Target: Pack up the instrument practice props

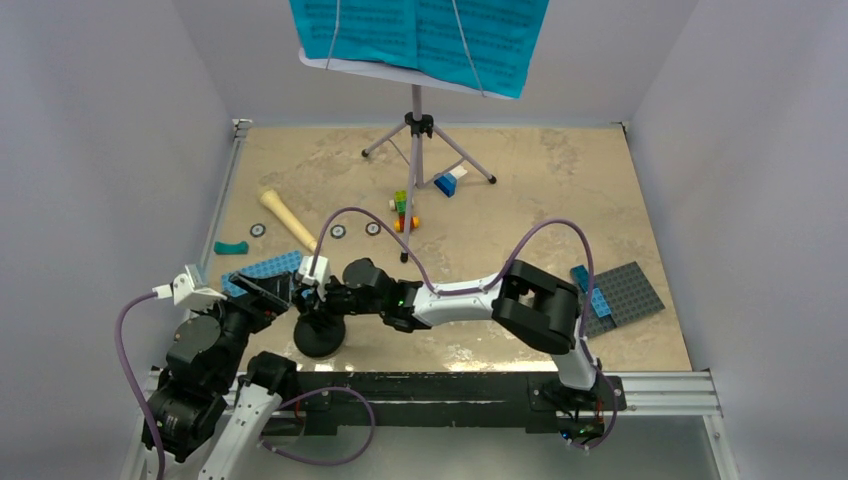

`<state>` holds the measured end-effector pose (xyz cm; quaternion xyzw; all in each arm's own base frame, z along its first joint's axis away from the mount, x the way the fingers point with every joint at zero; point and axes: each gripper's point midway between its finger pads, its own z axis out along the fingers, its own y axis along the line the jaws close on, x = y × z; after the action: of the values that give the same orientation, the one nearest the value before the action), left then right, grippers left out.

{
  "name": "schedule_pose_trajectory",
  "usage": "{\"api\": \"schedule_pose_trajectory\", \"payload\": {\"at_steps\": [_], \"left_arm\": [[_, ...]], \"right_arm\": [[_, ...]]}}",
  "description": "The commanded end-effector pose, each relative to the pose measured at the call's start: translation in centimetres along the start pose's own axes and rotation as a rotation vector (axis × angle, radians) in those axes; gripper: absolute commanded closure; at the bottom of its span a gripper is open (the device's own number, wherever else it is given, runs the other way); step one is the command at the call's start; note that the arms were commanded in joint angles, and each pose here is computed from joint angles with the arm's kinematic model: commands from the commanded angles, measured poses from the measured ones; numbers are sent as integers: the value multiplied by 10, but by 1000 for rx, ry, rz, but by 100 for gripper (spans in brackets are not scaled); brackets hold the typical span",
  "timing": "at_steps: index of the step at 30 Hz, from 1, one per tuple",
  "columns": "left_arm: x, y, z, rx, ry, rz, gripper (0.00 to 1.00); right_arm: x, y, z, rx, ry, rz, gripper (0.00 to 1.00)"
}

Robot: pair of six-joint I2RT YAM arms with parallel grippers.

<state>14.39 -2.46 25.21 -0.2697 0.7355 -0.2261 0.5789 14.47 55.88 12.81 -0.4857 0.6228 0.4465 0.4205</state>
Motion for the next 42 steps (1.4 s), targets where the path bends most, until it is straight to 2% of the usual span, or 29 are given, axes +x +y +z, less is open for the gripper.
{"api": "schedule_pose_trajectory", "payload": {"at_steps": [1, 14, 15, 16, 17, 18, 21, 24, 28, 32, 35, 39, 42], "left_arm": [[-9, 0, -8, 3, -34, -16, 13], [-12, 1, -12, 3, -44, -10, 13], [-10, 1, -11, 5, -39, -9, 13], [-10, 0, -11, 9, -35, -9, 13], [-10, -1, -11, 10, -33, -7, 13], [-10, -1, -11, 12, -33, -4, 13], [-13, -4, -12, 23, -44, 2, 12], [-21, -7, -13, 32, -70, 15, 12], [-32, -15, -15, 45, -91, 32, 12], [-41, -33, -13, 97, -99, 45, 11], [-40, -55, -3, 185, -84, 90, 11], [-23, -87, 21, 280, 33, 137, 14], [-4, -102, 40, 314, 141, 126, 15]], "right_arm": [[-70, 8, 16, -48, -200, -38, 100], [-57, -3, 55, -39, -148, -15, 100], [-56, -2, 53, -41, -135, -12, 89], [-53, -2, 51, -40, -119, -8, 72], [-52, -1, 47, -35, -109, -2, 59], [-53, -2, 42, -26, -108, 2, 50], [-49, -2, 26, -5, -106, 10, 33], [-55, -2, 9, 23, -109, 16, 24], [-65, 0, -18, 55, -125, 30, 13], [-73, -2, -69, 138, -144, 51, 11], [-82, -19, -119, 270, -175, 56, 10], [-72, -68, -181, 434, -187, 203, 10], [-69, -113, -224, 548, -261, 341, 12]]}}
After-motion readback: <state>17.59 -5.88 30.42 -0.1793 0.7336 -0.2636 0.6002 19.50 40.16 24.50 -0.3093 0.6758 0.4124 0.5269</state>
